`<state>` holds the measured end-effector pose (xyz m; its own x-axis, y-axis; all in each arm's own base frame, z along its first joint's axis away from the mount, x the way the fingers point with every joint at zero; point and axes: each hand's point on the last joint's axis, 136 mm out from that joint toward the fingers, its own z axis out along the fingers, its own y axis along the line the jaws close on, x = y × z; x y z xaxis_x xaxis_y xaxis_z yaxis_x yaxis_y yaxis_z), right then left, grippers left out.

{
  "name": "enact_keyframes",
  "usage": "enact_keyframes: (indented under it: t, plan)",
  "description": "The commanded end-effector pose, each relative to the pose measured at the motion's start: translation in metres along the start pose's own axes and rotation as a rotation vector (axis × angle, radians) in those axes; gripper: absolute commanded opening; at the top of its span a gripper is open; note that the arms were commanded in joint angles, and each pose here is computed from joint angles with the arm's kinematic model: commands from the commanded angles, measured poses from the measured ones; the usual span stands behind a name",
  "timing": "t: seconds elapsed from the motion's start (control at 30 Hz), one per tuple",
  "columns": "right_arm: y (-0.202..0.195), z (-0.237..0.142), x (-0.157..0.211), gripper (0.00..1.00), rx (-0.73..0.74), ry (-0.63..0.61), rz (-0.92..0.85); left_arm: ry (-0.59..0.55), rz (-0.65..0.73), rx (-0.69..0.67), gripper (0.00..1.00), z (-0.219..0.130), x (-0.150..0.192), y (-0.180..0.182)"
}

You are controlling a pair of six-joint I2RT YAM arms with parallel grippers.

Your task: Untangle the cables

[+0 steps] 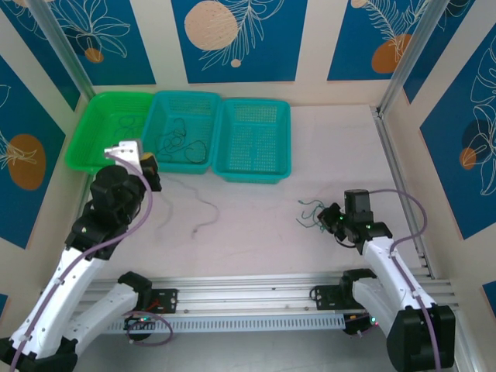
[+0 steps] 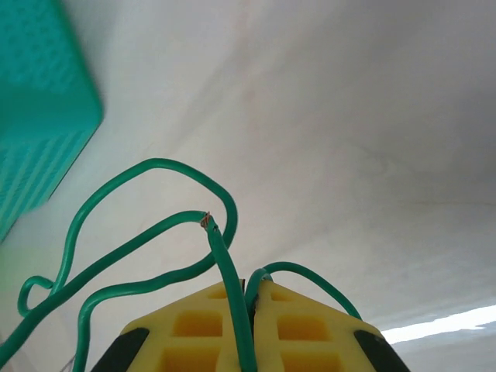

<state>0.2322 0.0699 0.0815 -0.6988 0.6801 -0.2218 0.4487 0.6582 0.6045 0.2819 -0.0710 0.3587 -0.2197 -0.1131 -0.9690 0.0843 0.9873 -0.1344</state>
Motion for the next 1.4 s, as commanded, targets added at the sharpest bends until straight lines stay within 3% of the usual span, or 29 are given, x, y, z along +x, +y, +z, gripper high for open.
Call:
enact_keyframes:
  t: [0.0, 0.4, 0.63, 0.77, 0.9, 1.1, 1.37]
  plan:
    - [0.021, -0.006, 0.017, 0.00, -0.055, 0.079, -0.117, -0.098, -0.020, 0.048, 0.00, -0.001, -0.043, -0.011]
    - [0.034, -0.004, 0.023, 0.00, -0.064, 0.098, -0.168, -0.179, -0.035, 0.268, 0.00, 0.060, -0.152, -0.075]
    - [0.033, -0.004, 0.024, 0.00, -0.062, 0.102, -0.169, -0.213, -0.079, 0.236, 0.00, 0.106, -0.213, -0.049]
    - [0.034, -0.005, 0.023, 0.00, -0.063, 0.102, -0.173, -0.196, -0.066, 0.183, 0.00, 0.139, -0.229, -0.028]
    - [0.035, -0.007, 0.024, 0.00, -0.062, 0.108, -0.177, -0.106, 0.001, 0.110, 0.00, 0.177, -0.208, -0.013]
    - [0.036, -0.008, 0.025, 0.00, -0.062, 0.112, -0.185, 0.085, 0.045, 0.060, 0.00, 0.245, -0.126, 0.003]
    - [0.035, -0.011, 0.025, 0.00, -0.052, 0.110, -0.185, 0.260, -0.062, 0.090, 0.00, 0.284, -0.011, 0.010]
